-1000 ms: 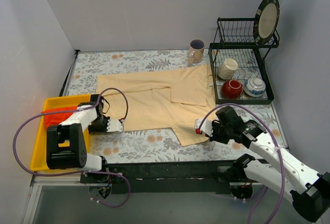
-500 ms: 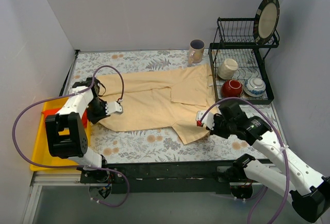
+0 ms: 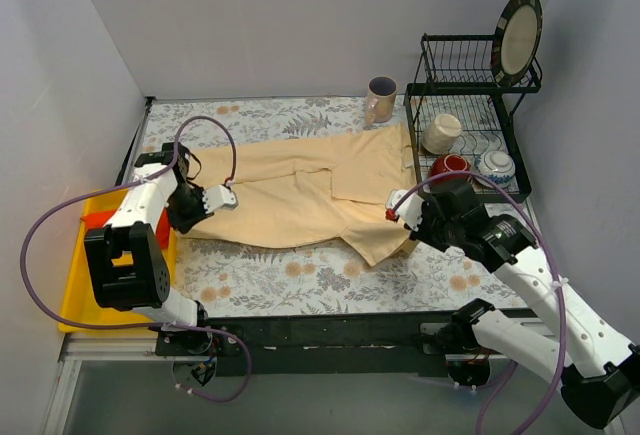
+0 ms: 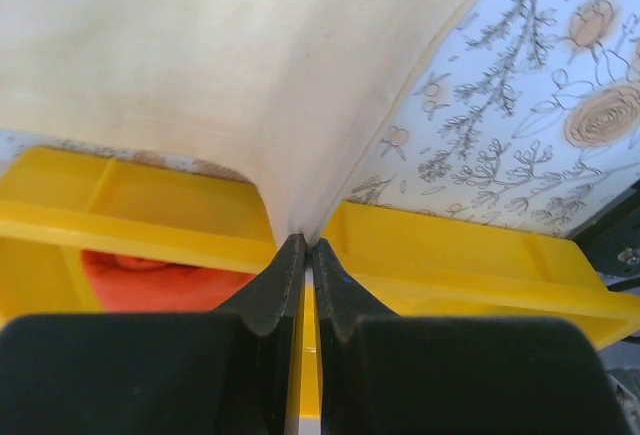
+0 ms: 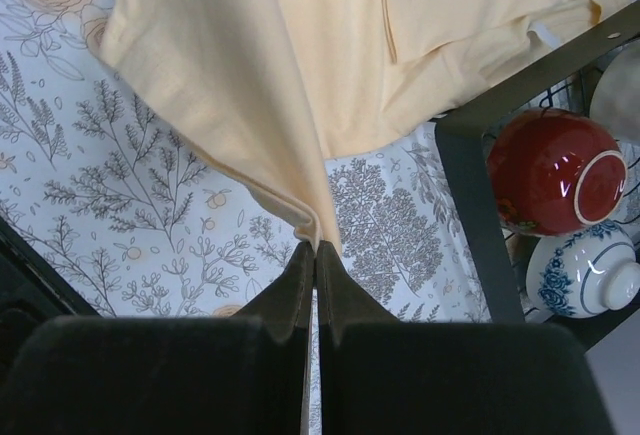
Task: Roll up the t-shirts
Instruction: Fold the T-shirt at the center of the board.
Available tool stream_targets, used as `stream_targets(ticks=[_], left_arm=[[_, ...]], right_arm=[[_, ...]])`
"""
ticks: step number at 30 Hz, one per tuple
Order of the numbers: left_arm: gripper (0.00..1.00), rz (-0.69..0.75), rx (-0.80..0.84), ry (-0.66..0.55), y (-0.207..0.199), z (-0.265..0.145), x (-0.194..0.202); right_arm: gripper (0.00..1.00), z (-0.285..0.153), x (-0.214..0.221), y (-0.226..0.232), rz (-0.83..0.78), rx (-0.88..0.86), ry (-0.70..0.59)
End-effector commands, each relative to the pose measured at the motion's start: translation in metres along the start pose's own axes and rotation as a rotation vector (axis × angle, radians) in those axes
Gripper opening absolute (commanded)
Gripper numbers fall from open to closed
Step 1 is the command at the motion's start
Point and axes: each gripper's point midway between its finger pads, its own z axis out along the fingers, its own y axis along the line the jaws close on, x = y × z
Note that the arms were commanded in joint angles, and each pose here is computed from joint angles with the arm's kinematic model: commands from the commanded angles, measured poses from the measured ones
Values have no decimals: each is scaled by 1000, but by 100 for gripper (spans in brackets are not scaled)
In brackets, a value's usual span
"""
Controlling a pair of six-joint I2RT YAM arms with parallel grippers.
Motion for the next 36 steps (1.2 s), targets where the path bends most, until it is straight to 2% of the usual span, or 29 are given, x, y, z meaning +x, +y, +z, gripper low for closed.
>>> stream_targets(ticks=[1,6,7,19,22,28,36], left_arm=[[0,-86,-137,-112,39,-21,-18],[0,-116,-193,-154,66,-38,-19],[0,-114,-200,-156,69,-40,-18],[0,-97,-300,-198,117,-80,-17],[0,-86,-286,-198,122,-73,-19],[0,-135,-264,-186,141,-59,-21],[0,-104,-275,-169,167,-40,-40]], right_arm=[[1,-1,-32,-33,-6,80,-63],[1,16,-56,-52,-39,58,-75],[1,14,-70,-57,-41,56,-114],[1,19,-106,-69,-43,-26,-162],[1,27,-110,-82,-27,5,-165],[1,48,-116,-141,20,76,-154],[1,89,-108,-187,51,22,-107]])
